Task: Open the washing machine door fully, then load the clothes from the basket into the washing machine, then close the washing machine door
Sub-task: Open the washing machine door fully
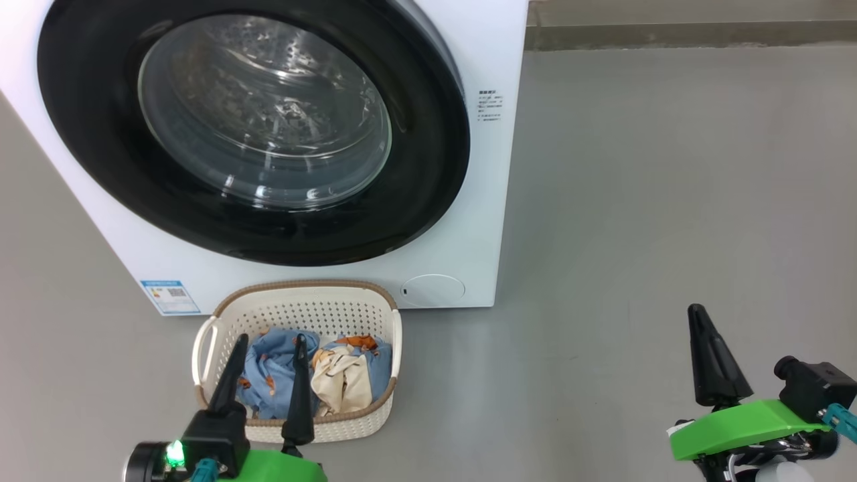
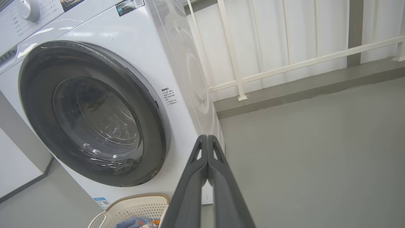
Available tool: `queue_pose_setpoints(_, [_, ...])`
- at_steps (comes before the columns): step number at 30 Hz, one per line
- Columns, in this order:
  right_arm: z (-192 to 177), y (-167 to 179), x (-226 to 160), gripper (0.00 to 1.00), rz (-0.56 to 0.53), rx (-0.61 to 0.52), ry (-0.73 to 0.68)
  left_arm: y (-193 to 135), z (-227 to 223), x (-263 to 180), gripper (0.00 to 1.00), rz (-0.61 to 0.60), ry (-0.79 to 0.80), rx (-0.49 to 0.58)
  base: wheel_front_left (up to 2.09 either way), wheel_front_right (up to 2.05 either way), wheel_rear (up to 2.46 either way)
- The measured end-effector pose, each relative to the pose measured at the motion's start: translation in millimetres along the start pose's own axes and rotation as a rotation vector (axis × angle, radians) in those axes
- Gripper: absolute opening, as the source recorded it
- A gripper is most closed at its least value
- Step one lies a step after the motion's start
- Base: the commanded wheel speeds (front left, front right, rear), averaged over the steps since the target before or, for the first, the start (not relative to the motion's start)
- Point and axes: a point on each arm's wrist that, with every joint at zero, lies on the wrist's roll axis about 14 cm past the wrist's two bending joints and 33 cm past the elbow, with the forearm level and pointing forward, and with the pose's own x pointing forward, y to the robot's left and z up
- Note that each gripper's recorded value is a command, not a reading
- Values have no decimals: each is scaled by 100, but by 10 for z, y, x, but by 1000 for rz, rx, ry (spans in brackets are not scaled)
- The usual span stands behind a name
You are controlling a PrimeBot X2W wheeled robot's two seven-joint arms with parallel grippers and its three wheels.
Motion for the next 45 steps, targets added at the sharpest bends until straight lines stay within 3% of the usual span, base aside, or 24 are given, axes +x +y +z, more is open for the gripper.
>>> queue_pose_setpoints(10, [-333, -37, 157, 0, -105, 554, 92, 53, -125, -10, 100, 16, 38, 3, 0, 0, 0])
queue_pose_setpoints(11, [-373, -36, 262, 0, -121, 656, 102, 54, -162, -3, 100, 16, 49, 4, 0, 0, 0])
queue_pose_setpoints(15, [-434, -20, 421, 0, -125, 747, 136, 42, -170, 62, 100, 11, 47, 4, 0, 0, 0])
queue_pose_setpoints(23, [-439, 166, 800, 0, -42, 782, 211, 51, -192, 175, 100, 17, 46, 3, 0, 0, 0])
queue_pose_setpoints(33, [-276, 405, 1444, 0, 90, 687, 261, 35, -254, 342, 100, 15, 53, -20, 0, 0, 0])
queue_pose_setpoints(45, [-367, 716, 2026, 0, 177, 637, 344, 140, -343, 465, 100, 52, 70, -16, 0, 0, 0])
